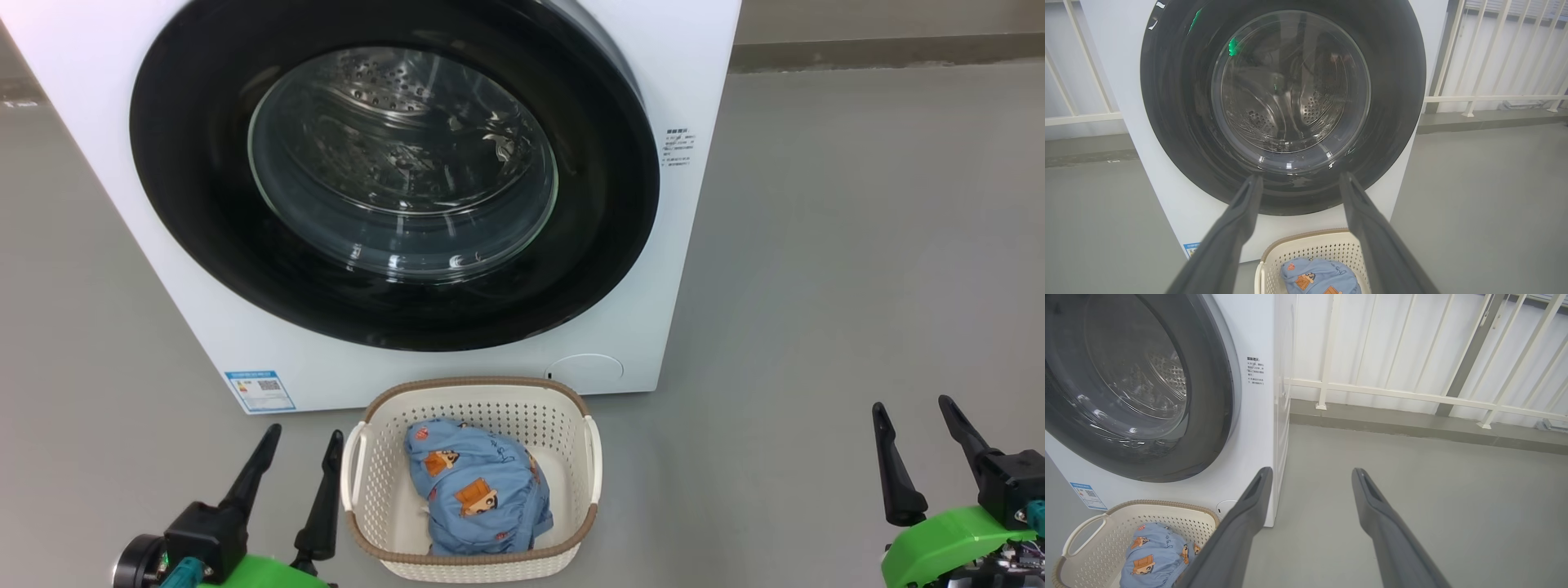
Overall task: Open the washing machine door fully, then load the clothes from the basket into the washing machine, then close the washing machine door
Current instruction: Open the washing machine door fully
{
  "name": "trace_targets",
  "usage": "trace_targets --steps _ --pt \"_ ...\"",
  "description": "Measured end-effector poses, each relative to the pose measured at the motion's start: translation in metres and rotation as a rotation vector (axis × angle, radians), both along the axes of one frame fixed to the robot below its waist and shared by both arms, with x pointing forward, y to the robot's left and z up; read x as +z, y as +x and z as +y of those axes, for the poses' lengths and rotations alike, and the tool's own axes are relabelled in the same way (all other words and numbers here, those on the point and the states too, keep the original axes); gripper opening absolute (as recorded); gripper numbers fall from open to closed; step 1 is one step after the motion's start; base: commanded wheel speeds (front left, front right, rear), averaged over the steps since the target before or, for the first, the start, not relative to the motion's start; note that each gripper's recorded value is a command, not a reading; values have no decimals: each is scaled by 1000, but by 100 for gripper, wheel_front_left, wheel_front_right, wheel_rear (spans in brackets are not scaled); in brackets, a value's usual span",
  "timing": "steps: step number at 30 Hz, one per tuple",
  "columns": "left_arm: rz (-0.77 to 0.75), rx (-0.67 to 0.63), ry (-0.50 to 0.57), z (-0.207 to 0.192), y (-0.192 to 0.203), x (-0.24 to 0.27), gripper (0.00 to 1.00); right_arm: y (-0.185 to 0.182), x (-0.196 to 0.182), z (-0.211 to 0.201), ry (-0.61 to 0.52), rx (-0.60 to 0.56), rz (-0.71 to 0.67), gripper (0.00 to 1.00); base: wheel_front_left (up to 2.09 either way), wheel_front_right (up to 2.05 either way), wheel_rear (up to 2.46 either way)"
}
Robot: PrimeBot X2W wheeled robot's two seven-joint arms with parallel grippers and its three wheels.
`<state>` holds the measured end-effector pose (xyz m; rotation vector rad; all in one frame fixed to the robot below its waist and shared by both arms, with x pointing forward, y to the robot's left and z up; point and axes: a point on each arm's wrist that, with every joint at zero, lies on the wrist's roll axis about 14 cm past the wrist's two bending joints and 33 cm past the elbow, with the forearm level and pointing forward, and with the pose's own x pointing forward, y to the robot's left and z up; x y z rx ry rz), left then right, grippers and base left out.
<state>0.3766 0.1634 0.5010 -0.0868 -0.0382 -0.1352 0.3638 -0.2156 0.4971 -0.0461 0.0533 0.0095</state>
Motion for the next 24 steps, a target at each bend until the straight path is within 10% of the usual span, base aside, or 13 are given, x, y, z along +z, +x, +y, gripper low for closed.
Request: trace_targets --steps 11,13,15,24 --pt "33 8 -5 2 4 -11 100 12 -1 -11 71 -43 -3 100 0 0 0" --pt "30 9 -5 2 8 -10 100 21 3 -14 147 -65 -24 67 0 0 0" --pt "26 13 -11 2 14 -9 100 31 5 -14 148 -61 -31 0 0 0 0" --pt "30 15 -13 3 38 -13 100 88 9 -30 631 -179 -110 0 0 0 0"
